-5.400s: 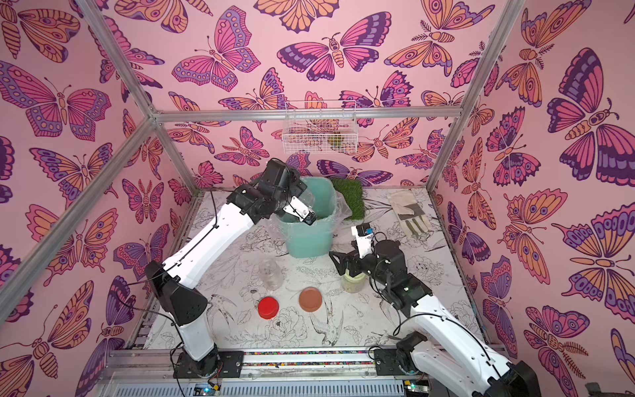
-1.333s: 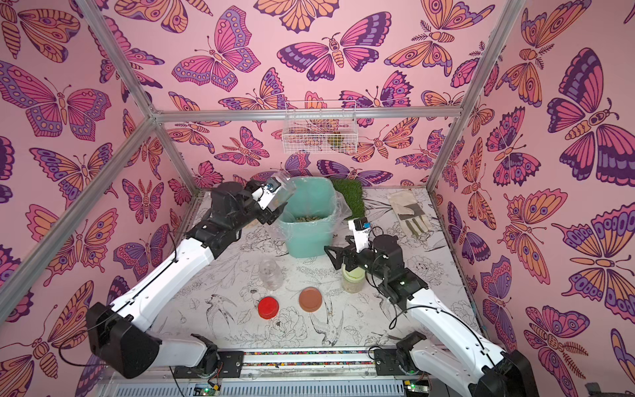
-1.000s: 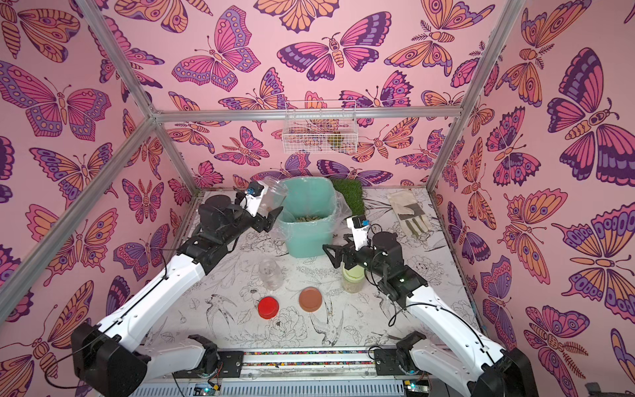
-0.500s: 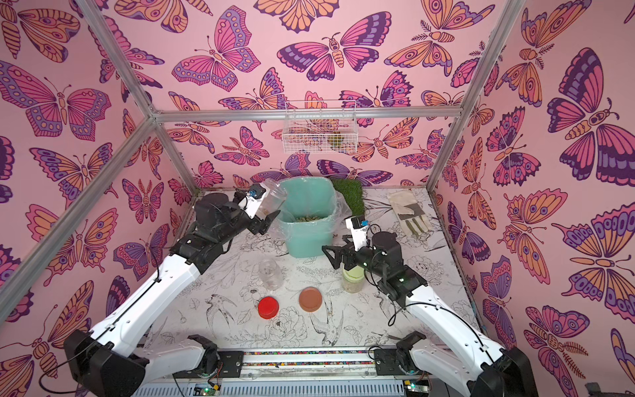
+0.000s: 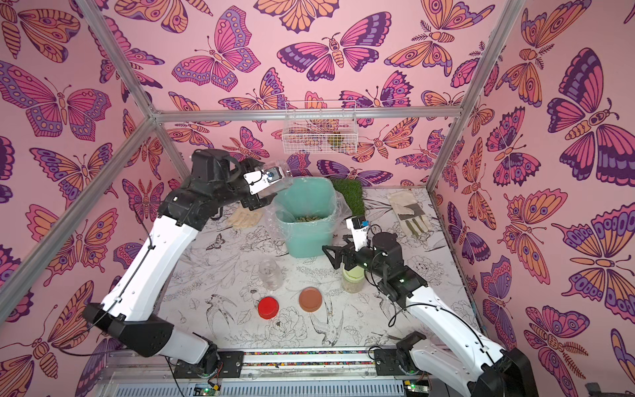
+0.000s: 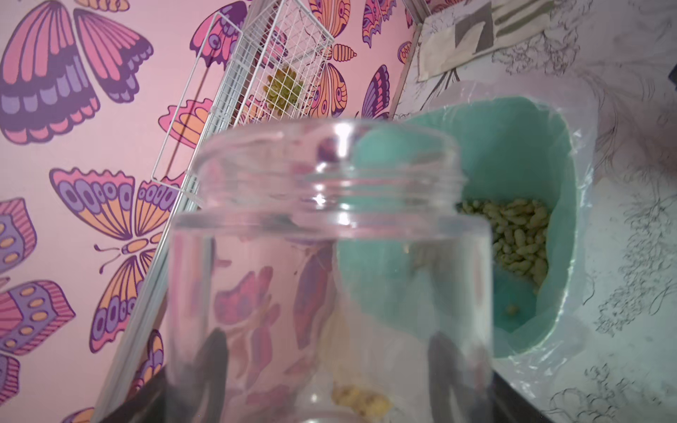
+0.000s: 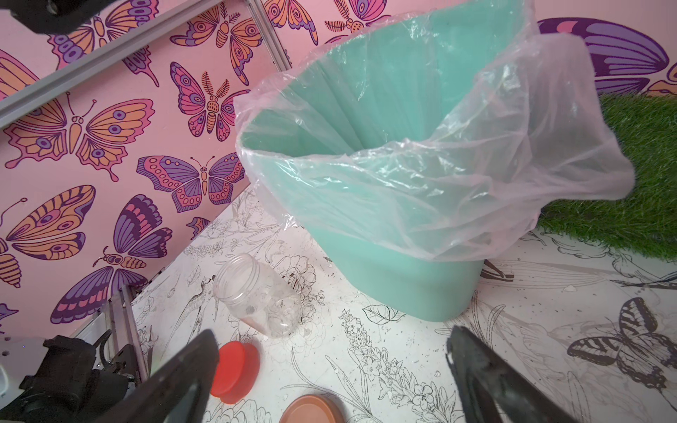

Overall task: Empty moldy peanuts from jars
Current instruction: Pour the moldy peanuts from the jar into the trash bin.

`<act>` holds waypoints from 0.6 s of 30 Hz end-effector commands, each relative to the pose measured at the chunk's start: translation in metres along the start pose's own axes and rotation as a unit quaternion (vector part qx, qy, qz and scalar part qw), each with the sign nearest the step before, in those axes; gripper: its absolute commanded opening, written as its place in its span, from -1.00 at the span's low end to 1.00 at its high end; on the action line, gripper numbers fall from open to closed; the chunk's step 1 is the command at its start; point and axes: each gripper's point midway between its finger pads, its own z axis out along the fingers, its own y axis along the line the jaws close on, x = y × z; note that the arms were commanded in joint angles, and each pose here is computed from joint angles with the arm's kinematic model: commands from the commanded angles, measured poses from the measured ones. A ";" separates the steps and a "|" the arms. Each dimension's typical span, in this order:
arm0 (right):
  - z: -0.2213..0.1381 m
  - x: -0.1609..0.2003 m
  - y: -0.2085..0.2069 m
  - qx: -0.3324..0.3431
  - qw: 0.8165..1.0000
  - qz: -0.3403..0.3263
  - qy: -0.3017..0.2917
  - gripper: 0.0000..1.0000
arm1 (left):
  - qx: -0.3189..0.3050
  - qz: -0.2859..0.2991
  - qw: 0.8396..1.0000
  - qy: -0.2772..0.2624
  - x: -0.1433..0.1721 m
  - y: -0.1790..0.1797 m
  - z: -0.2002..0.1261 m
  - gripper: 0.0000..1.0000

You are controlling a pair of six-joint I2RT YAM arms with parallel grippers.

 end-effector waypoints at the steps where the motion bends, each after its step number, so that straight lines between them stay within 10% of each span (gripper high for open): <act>1: -0.004 -0.005 -0.003 0.007 1.000 -0.002 -0.015 0.98 | 0.047 0.133 0.990 0.031 -0.002 -0.013 0.007 -1.00; 9: -0.006 -0.004 -0.004 0.014 1.000 -0.003 -0.013 0.98 | 0.114 0.343 0.922 0.135 0.017 -0.044 0.074 -1.00; 18: -0.004 -0.004 -0.005 0.012 1.000 -0.002 -0.014 0.98 | 0.068 0.371 0.914 0.147 0.013 -0.025 0.082 -1.00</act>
